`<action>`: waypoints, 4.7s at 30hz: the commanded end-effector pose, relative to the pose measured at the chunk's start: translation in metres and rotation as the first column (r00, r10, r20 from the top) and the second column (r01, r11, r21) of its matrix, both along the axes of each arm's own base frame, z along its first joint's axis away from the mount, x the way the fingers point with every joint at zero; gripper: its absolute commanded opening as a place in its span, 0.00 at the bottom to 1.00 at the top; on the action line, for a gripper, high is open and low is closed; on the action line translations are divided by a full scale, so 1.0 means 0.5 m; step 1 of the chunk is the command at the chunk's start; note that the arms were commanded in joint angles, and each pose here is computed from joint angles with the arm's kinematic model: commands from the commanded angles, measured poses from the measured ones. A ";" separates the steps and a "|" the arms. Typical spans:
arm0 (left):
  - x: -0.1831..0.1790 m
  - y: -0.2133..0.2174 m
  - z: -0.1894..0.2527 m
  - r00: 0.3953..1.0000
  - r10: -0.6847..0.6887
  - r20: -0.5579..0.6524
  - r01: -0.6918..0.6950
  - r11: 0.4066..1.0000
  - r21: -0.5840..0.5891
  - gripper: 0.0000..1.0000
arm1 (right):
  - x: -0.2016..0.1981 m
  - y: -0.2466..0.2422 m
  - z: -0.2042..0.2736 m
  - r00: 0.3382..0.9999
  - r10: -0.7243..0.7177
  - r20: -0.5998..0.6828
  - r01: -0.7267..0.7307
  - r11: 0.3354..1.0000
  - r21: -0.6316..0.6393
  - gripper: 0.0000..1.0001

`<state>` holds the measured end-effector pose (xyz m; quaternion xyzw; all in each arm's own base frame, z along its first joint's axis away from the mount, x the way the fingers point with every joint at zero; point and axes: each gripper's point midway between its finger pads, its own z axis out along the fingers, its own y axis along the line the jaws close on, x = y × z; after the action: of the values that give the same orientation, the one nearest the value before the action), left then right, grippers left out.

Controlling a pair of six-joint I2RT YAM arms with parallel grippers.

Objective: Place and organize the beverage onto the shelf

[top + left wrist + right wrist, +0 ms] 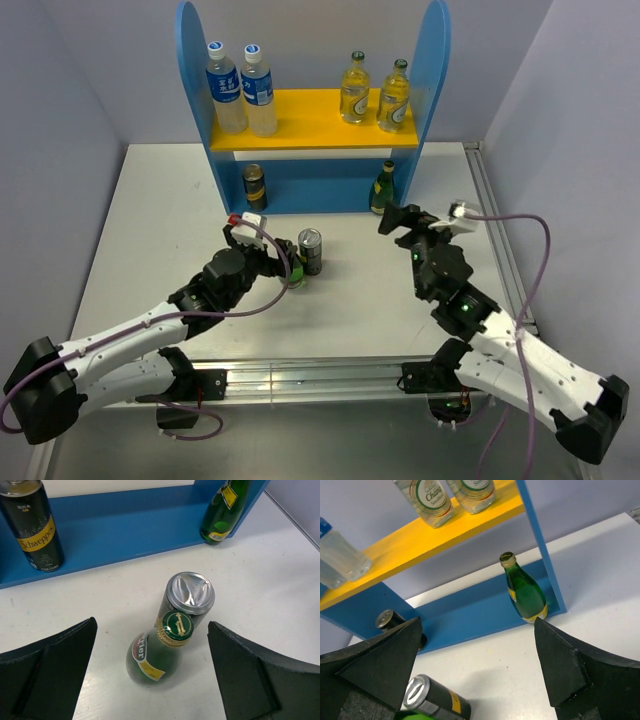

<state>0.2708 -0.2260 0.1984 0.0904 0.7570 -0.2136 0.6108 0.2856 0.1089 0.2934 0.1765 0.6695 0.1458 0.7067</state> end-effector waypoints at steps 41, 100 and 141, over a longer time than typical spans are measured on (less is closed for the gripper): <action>0.147 -0.026 0.203 0.956 0.172 0.238 -0.188 0.981 0.044 0.00 | -0.088 -0.064 -0.041 0.999 0.015 -0.044 -0.013 0.999 0.051 1.00; 0.486 -0.392 0.169 0.937 0.102 0.334 -0.084 0.994 -0.069 0.99 | -0.099 -0.057 -0.041 0.998 0.060 -0.009 -0.058 0.993 0.104 1.00; -0.028 -0.111 -0.034 0.996 -0.079 -0.038 0.080 0.996 0.027 0.99 | -0.094 -0.045 -0.050 0.997 0.078 -0.023 -0.075 0.993 0.091 1.00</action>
<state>0.2577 -0.2730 0.1794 0.1484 0.7727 -0.1982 0.5845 0.2385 0.0853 0.2617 0.1790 0.6869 0.1913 0.6779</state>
